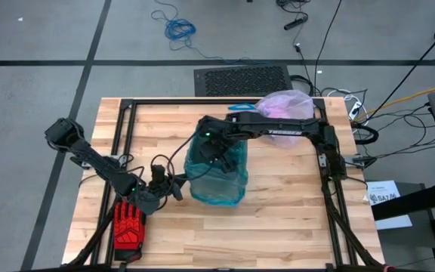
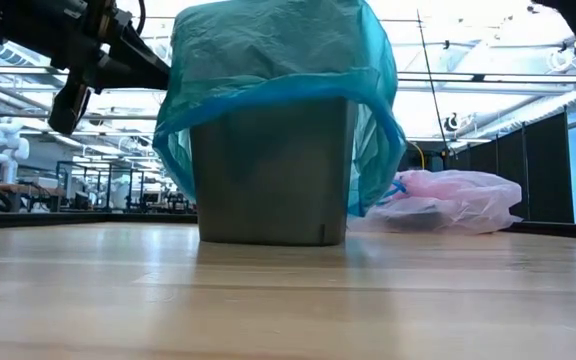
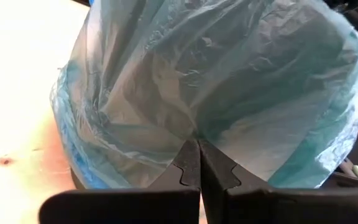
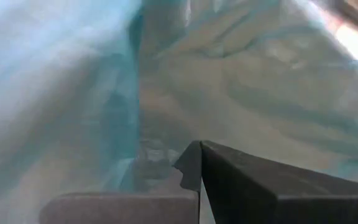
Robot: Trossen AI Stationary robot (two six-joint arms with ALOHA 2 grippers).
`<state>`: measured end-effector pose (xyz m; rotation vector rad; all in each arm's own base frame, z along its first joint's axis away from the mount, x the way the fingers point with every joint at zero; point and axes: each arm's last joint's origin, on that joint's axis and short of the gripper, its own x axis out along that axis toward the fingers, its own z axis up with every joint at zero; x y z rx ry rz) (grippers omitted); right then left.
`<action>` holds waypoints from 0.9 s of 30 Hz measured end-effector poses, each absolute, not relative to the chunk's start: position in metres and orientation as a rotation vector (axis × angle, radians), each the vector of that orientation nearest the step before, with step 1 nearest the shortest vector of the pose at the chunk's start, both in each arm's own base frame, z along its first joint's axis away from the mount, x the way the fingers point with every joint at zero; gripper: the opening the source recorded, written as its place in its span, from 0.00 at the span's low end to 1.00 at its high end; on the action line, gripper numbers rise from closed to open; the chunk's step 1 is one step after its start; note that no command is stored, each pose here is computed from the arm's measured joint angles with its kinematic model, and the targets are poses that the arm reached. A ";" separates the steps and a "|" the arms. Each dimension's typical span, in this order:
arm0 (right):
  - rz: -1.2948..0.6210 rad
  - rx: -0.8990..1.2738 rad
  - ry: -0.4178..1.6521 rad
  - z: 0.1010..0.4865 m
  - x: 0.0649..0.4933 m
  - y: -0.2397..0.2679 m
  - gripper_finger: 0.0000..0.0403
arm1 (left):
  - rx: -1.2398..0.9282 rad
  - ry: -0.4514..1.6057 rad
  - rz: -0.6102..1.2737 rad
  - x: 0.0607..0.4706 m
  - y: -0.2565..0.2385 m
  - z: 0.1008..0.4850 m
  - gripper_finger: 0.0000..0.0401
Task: Place trash/remove bag and relplace
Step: Insert the blue trash bag into the trash bin
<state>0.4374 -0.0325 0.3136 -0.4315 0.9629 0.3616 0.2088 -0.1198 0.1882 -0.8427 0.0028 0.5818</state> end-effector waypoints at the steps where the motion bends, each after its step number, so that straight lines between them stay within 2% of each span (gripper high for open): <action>1: 0.364 -0.427 0.974 0.309 0.440 -0.033 0.00 | -0.843 0.002 0.582 0.209 -0.120 0.188 0.00; 5: 0.380 -0.382 1.083 0.276 0.449 -0.037 0.00 | -0.841 -0.009 0.585 0.207 -0.119 0.191 0.00; 17: 0.392 -0.292 1.226 0.241 0.443 -0.035 0.00 | -0.748 -0.059 0.584 0.194 -0.109 0.220 0.00; 23: 0.389 -0.274 1.248 0.224 0.441 -0.033 0.00 | -0.721 -0.077 0.633 0.190 -0.104 0.221 0.00; 27: 0.400 -0.280 1.247 0.222 0.441 -0.028 0.00 | -0.746 -0.058 0.709 0.195 -0.096 0.207 0.00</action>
